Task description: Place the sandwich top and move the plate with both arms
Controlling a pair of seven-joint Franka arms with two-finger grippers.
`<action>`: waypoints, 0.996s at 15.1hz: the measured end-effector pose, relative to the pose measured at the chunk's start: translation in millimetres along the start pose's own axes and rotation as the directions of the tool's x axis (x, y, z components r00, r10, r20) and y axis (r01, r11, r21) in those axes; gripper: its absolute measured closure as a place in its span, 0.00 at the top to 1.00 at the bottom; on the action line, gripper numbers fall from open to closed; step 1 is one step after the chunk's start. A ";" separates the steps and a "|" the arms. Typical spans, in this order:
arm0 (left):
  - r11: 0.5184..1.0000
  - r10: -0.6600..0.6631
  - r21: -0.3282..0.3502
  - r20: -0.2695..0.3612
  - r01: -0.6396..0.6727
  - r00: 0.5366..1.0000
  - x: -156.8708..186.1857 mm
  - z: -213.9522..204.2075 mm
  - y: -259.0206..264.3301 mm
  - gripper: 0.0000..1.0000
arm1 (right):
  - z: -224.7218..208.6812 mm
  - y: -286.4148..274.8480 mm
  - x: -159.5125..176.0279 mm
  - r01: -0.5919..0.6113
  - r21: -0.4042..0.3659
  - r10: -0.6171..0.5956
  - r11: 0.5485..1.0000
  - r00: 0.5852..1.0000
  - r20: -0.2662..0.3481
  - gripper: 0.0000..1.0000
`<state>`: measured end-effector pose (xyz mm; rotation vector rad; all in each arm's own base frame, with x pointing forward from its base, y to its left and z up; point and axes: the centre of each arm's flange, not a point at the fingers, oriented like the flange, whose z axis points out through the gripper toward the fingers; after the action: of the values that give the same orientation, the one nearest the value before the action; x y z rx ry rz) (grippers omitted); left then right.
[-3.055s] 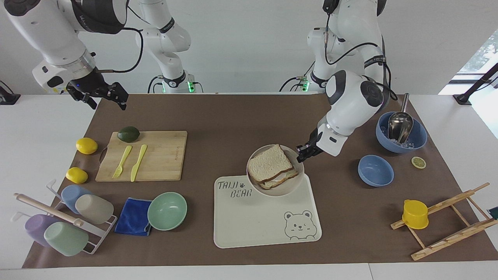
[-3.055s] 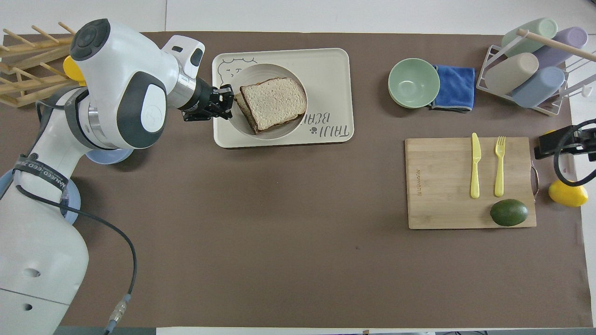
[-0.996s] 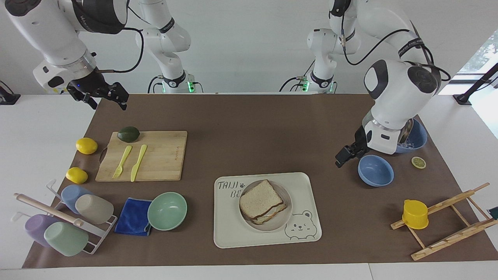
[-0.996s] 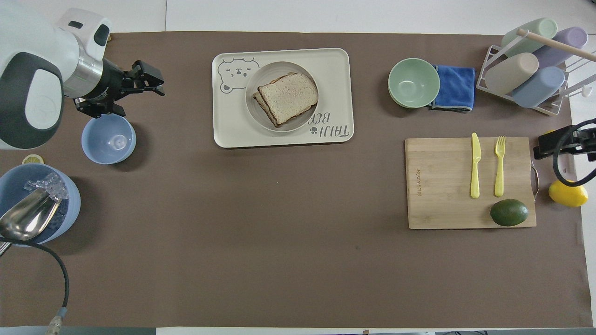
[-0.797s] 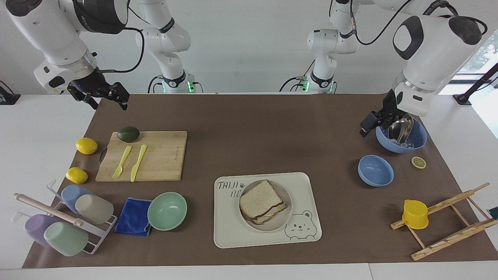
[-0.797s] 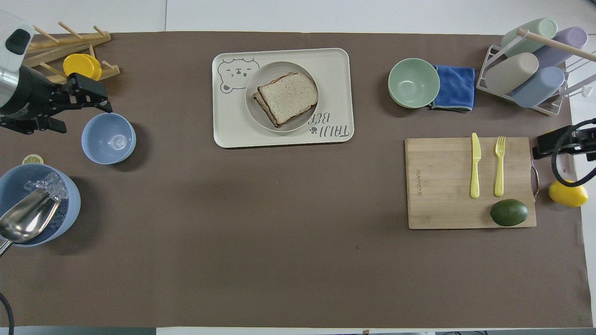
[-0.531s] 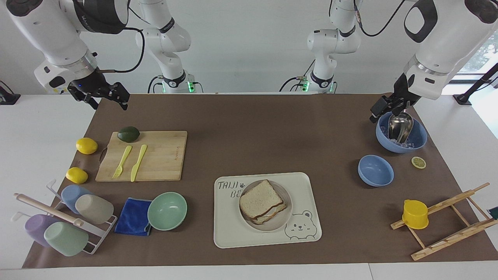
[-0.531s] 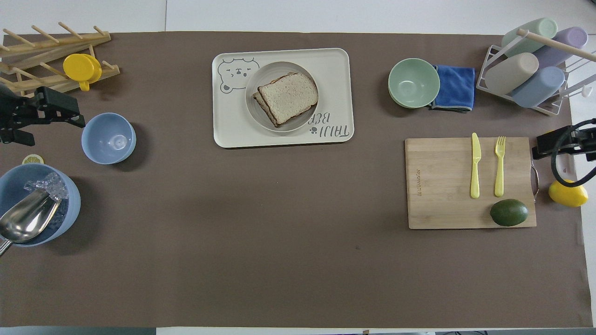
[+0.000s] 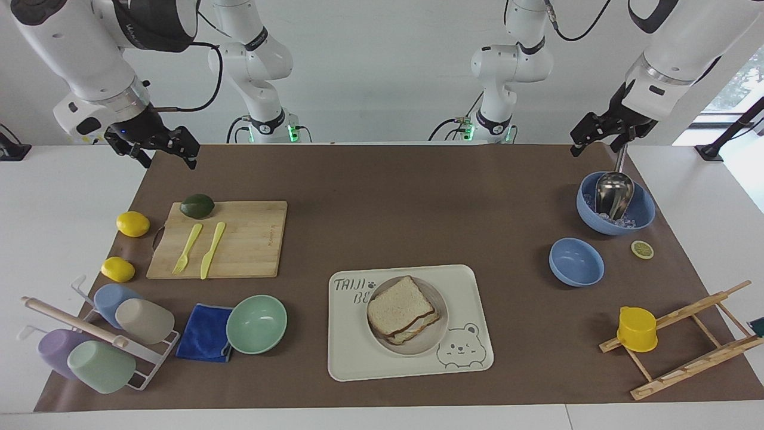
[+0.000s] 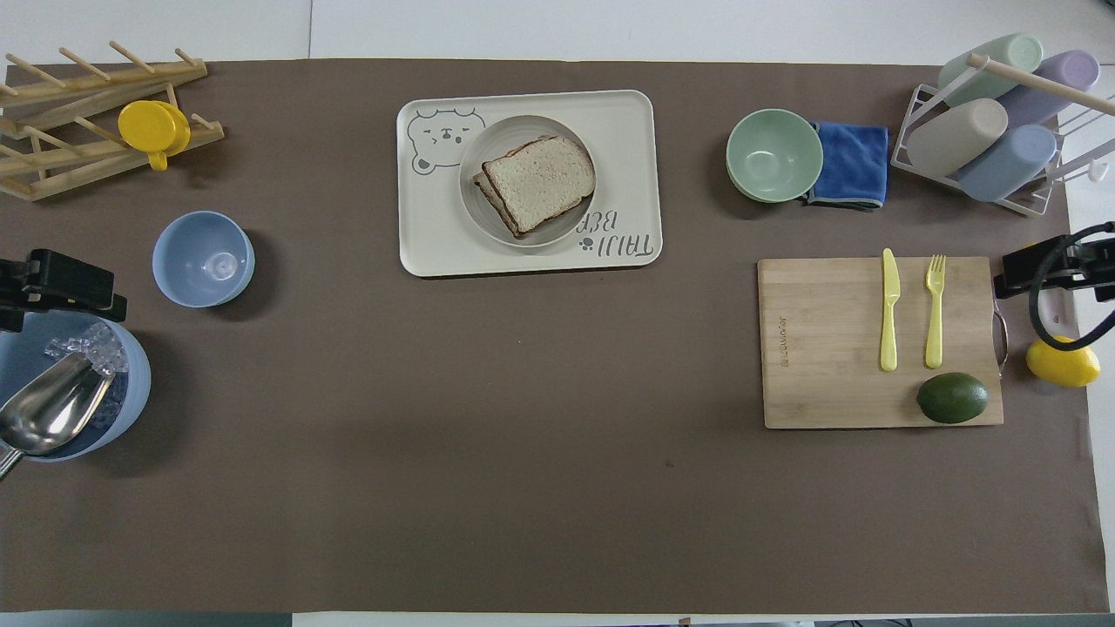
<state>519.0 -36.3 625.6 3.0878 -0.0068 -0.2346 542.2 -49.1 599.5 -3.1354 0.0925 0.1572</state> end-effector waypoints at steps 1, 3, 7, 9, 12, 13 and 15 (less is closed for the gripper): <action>1.000 0.005 -0.001 -0.005 -0.005 1.000 -1.2 9.1 1.2 1.00 | 0.0 0.0 0.0 0.000 0.000 0.000 1.000 1.000 0.000 1.00; 1.000 0.007 -0.003 -0.033 -0.007 0.999 3.4 23.1 2.1 1.00 | 0.0 0.0 0.0 0.000 0.000 0.000 1.000 1.000 0.000 1.00; 1.000 0.002 -0.003 -0.041 -0.002 0.999 9.5 15.1 -2.0 1.00 | 0.1 -0.2 0.0 0.000 0.000 0.000 1.000 1.000 0.000 1.00; 1.000 0.004 -0.002 -0.037 -0.004 0.999 6.7 -0.4 -1.4 1.00 | 0.1 -0.5 0.0 0.001 0.000 -0.001 1.000 1.000 0.000 1.00; 1.000 0.008 -0.001 -0.050 -0.008 0.999 6.3 -8.9 0.9 1.00 | 0.1 -0.7 0.0 0.001 0.000 -0.001 1.000 1.000 0.000 1.00; 1.000 0.008 -0.001 -0.050 -0.008 0.999 6.8 -8.4 1.0 1.00 | 0.1 -0.7 0.0 0.001 0.000 -0.001 1.000 1.000 0.000 1.00; 1.000 0.007 -0.001 -0.050 -0.007 0.999 9.3 -6.0 0.8 1.00 | 0.1 -0.8 0.0 0.001 0.000 -0.001 1.000 1.000 0.000 1.00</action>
<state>529.0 -37.0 630.2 3.0908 -0.0165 -0.1569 542.2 -48.3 599.4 -3.1355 0.0903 0.1575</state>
